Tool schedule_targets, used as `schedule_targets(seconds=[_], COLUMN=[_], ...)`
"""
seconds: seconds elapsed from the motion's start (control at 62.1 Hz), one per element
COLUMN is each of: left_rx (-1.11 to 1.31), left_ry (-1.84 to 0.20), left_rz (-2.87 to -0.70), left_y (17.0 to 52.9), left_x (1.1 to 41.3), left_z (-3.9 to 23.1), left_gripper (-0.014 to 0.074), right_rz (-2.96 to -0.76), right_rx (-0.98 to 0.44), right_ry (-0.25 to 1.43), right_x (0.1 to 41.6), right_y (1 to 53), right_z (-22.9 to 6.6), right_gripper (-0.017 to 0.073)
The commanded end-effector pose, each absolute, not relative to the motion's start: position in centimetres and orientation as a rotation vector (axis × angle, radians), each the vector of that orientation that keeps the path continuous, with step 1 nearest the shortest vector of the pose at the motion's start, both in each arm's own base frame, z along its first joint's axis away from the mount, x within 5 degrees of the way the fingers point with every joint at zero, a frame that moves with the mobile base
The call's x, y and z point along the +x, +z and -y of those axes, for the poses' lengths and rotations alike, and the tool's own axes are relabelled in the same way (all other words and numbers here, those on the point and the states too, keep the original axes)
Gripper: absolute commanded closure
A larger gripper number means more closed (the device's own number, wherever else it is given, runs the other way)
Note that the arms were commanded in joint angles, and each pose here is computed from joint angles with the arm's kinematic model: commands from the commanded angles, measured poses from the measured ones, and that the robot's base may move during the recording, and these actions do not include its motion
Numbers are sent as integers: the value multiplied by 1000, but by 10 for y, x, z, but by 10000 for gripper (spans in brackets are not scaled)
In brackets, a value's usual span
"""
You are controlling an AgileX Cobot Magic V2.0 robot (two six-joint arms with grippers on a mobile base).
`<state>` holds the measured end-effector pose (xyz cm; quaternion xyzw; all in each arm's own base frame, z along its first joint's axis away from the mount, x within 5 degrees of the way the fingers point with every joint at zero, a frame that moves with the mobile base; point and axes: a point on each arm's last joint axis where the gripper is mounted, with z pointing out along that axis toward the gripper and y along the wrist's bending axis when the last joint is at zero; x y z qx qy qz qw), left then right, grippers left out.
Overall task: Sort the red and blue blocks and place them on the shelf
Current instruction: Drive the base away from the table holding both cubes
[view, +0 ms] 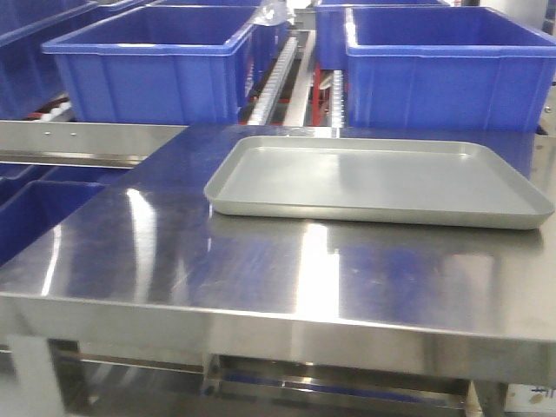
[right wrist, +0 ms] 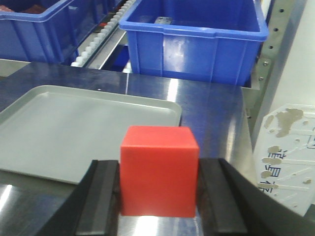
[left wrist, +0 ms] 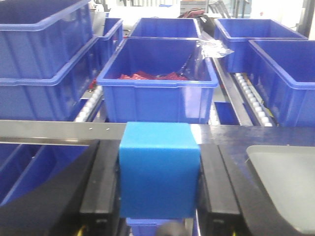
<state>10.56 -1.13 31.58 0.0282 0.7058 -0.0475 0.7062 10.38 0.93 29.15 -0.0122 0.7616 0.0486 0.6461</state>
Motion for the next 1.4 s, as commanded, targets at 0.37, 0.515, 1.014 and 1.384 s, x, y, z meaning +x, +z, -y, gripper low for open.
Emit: schedule_targets(seconds=[0.37, 0.515, 1.014, 1.384], left_rx=[57, 57, 57, 57], left_ry=[-111, -111, -111, -111], left_rz=[-1456, -1456, -1456, -1456], left_y=[333, 333, 333, 333], left_x=[106, 106, 106, 106], left_z=[11, 11, 11, 11], left_gripper=[469, 469, 469, 469], right_rz=[-1621, -1621, -1622, -1622], right_rx=[-22, -22, -22, -22], right_ry=[98, 98, 98, 98], right_x=[105, 105, 105, 105], right_y=[308, 308, 308, 308], right_z=[-8, -8, -8, -8], right_gripper=[502, 502, 502, 502])
